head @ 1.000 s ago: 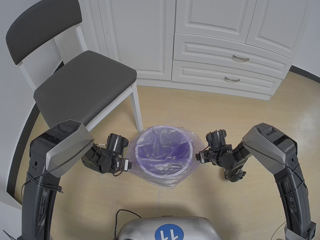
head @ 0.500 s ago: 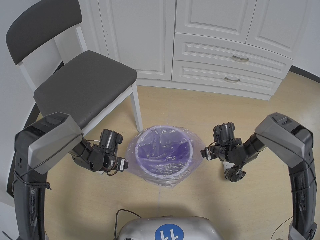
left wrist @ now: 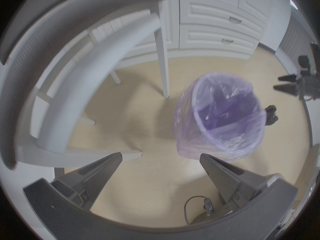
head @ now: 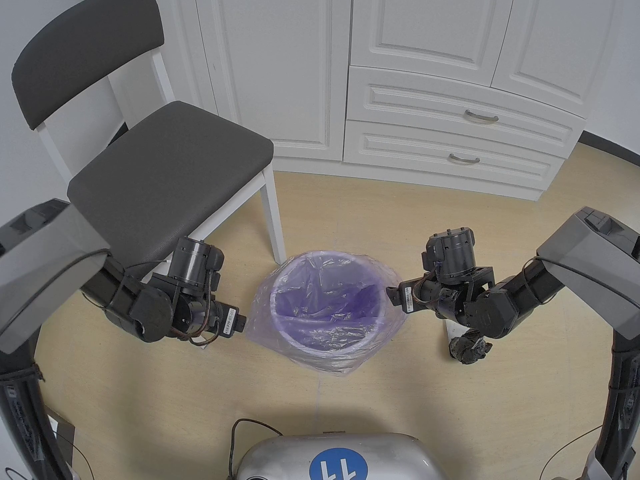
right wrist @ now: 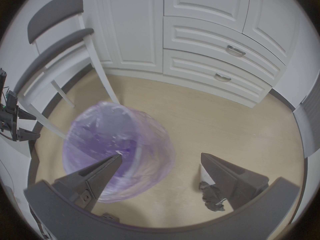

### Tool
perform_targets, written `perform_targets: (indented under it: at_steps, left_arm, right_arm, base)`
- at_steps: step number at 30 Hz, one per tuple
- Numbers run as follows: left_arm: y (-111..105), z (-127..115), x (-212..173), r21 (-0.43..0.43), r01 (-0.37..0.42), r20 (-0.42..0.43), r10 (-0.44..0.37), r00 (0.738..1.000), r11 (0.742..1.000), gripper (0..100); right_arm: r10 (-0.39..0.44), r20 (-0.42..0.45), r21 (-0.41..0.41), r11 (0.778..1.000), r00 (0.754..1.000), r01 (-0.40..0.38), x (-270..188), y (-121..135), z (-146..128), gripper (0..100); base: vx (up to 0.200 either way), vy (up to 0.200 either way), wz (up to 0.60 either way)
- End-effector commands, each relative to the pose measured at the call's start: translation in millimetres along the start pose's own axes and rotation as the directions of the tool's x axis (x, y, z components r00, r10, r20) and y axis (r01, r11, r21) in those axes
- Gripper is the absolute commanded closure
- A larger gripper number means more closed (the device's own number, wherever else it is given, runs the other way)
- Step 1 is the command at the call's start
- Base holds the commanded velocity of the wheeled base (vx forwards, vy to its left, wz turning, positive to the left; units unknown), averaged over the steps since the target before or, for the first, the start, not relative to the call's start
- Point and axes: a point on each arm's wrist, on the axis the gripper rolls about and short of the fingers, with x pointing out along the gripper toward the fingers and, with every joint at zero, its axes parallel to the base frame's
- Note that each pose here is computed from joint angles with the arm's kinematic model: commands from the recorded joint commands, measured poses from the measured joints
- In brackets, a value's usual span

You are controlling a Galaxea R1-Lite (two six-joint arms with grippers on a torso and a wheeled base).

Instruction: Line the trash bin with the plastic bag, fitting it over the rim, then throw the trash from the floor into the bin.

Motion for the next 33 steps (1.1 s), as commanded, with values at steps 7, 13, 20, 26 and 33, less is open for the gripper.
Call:
perform_targets:
  at_steps: [7, 13, 20, 26, 33]
  left_arm:
    - [37, 35, -101, -0.085, 0.028, 0.260, -0.005, 0.965, 0.996, 0]
    - [61, 41, -137, -0.137, 0.014, 0.353, 0.035, 0.935, 0.990, 0]
    - [85, 41, -180, -0.173, 0.020, 0.455, 0.062, 0.888, 0.985, 0]
    - [93, 39, -198, -0.171, 0.051, 0.501, 0.042, 0.864, 0.984, 0]
    - [96, 38, -201, -0.177, 0.045, 0.506, 0.052, 0.861, 0.983, 0]
  right_arm:
    - [0.143, -0.037, -0.044, 0.988, 0.989, -0.145, -22, 80, 59, 0]
    - [0.168, -0.160, -0.022, 0.985, 0.973, -0.174, -1, 127, 62, 0]
    - [0.139, -0.321, -0.100, 0.979, 0.937, -0.180, 37, 158, 3, 0]
    - [0.146, -0.314, -0.089, 0.979, 0.938, -0.182, 49, 163, -11, 0]
    - [0.146, -0.287, -0.043, 0.985, 0.947, -0.165, 57, 160, -12, 0]
  base:
    - [0.000, 0.000, 0.00]
    - [0.000, 0.000, 0.00]
    - [0.000, 0.000, 0.00]
    - [0.000, 0.000, 0.00]
    - [0.000, 0.000, 0.00]
